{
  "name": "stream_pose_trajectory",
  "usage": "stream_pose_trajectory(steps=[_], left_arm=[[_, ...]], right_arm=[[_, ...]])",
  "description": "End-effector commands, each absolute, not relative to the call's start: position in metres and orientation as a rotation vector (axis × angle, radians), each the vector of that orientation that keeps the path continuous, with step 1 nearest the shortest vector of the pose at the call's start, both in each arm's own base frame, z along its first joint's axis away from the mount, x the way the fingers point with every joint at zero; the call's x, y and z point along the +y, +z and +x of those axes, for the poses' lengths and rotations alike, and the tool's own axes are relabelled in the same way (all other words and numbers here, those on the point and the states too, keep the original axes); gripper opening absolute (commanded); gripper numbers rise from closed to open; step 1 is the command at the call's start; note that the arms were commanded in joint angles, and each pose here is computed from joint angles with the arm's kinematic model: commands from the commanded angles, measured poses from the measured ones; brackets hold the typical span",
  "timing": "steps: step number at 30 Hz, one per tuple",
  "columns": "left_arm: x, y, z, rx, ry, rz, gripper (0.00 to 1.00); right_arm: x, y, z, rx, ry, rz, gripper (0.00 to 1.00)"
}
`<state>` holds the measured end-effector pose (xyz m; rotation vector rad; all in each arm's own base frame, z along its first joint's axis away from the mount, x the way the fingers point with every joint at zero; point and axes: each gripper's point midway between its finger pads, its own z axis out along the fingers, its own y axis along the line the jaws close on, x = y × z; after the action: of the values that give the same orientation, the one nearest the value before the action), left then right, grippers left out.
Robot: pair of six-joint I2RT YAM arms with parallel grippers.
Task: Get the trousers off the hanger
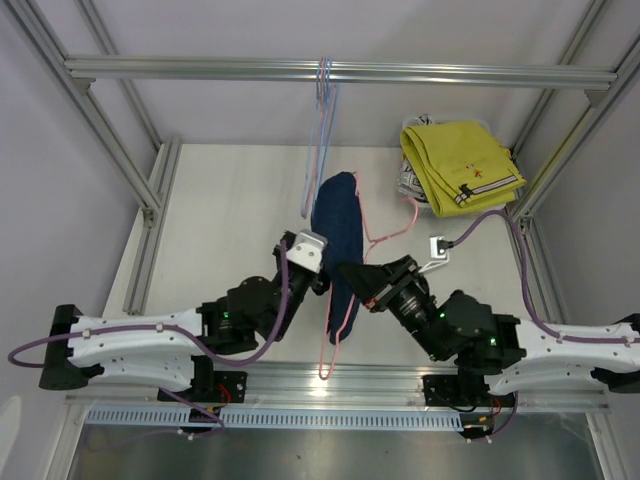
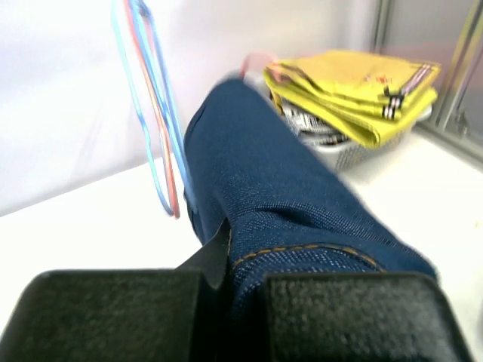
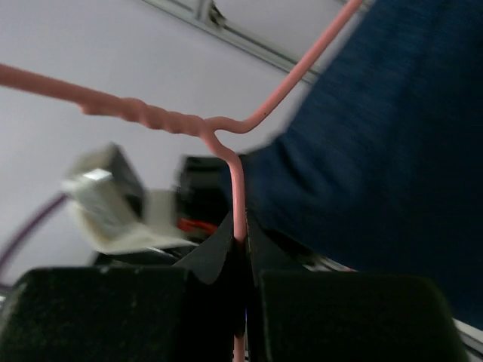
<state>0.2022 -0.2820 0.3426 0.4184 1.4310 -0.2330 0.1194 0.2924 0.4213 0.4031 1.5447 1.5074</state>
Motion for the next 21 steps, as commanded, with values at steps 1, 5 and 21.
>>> stream_pose_trajectory(steps=[1,5,21], left_arm=[[-0.255,0.381,0.203,1.383,-0.328,0.261,0.01],[-0.25,0.381,0.2,1.386,-0.34,0.271,0.01],[-0.241,0.395,0.192,1.395,-0.422,0.276,0.01]], right_arm=[[0.294,0.386,0.116,1.612,1.486,0.442,0.0],[0.29,0.339,0.124,1.674,1.369,0.475,0.0],[0.243,0.254,0.154,1.755,0.997,0.561,0.0]])
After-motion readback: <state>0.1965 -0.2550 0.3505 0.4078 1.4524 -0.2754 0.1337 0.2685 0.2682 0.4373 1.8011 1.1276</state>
